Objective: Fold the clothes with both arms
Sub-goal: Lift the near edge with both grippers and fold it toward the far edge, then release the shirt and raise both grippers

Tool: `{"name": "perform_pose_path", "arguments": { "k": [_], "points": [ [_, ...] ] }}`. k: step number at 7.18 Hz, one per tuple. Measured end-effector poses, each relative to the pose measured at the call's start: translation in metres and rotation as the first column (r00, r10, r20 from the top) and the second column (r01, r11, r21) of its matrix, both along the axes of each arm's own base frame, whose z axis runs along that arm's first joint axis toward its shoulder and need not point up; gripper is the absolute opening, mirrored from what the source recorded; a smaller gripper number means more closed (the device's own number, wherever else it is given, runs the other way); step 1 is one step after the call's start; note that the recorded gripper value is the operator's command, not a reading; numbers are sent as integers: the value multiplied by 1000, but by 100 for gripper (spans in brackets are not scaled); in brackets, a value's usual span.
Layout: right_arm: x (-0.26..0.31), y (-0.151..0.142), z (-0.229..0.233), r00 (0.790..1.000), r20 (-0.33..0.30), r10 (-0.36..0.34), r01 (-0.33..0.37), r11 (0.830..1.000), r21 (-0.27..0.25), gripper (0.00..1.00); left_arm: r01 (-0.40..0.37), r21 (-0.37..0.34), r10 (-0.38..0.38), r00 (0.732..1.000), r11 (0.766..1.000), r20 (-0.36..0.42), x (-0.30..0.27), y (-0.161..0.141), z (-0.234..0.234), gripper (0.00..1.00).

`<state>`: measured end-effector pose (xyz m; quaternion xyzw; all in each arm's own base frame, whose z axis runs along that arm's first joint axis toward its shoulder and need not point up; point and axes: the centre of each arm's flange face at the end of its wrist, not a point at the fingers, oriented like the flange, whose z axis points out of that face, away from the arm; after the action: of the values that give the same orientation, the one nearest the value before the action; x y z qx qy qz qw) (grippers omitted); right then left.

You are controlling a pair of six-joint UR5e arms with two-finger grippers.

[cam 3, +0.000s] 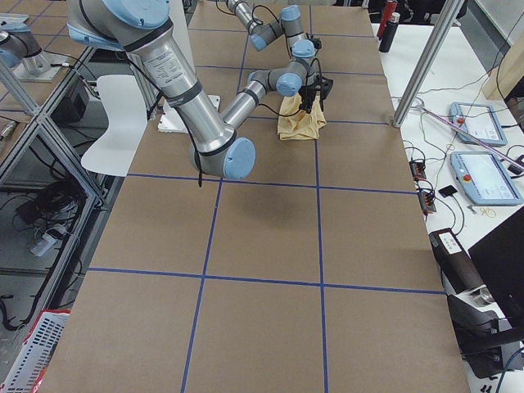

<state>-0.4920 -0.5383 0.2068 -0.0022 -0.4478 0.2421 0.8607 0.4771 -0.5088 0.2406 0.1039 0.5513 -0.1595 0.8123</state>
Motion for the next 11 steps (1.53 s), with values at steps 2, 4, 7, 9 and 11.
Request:
{"name": "perform_pose_path", "arguments": {
  "k": [2, 4, 7, 9, 11],
  "points": [
    [-21, -21, 2, 1000, -6, 5, -5, 1000, -2, 0, 3, 2, -3, 1000, 1000, 3, 2, -6, 7, 0],
    [-34, -32, 2, 1000, -9, 5, -5, 1000, -3, 0, 2, 1, -2, 1000, 1000, -3, 8, -8, 6, 1],
    [-38, -36, 9, 1000, -1, 5, -5, 1000, -7, 99, 3, -2, -3, 1000, 1000, -8, 16, -12, 12, 100],
    [-33, -42, 19, 1000, -12, 15, -15, 1000, -17, 100, 15, -12, -15, 1000, 1000, -9, 14, -17, 15, 100],
    [-18, -54, 24, 1000, -14, 24, -25, 1000, -18, 100, 42, -11, -42, 999, 999, -2, -3, -32, 18, 99]
  ]
}}
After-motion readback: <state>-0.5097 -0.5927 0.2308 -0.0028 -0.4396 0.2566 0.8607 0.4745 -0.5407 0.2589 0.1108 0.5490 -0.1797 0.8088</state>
